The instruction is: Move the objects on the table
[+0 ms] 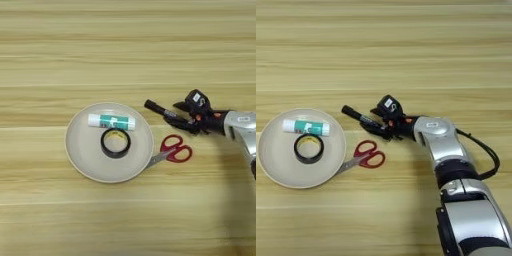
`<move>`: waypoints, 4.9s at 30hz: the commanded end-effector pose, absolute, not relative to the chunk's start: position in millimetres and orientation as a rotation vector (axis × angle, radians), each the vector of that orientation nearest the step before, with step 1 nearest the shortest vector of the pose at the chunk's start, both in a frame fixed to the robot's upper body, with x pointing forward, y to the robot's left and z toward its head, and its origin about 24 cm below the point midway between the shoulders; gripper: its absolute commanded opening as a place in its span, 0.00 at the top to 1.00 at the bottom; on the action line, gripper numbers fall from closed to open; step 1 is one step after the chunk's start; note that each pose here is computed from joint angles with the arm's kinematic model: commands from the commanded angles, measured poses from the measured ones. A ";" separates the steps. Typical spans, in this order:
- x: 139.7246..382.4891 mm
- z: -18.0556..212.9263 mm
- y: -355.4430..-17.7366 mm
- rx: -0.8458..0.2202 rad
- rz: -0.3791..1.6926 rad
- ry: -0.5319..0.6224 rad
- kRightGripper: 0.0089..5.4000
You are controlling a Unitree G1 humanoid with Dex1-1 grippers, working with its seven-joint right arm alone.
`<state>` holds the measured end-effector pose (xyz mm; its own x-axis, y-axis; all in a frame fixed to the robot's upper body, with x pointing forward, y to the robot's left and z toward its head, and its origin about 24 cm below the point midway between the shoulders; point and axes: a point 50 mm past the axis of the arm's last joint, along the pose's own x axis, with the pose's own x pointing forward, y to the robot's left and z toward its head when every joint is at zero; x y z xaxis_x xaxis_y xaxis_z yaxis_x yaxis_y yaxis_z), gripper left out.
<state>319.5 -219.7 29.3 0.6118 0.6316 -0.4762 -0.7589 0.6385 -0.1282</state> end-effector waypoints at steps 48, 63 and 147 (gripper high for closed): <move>325.8 129.5 -178.1 -0.457 0.937 0.002 0.83; 284.1 137.4 -99.9 -0.426 1.302 -0.074 0.83; 268.3 78.8 -104.8 -0.632 1.586 0.277 0.79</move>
<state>254.7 -105.0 56.0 -0.0702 0.8310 -0.5518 -0.9884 -0.1325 -0.0739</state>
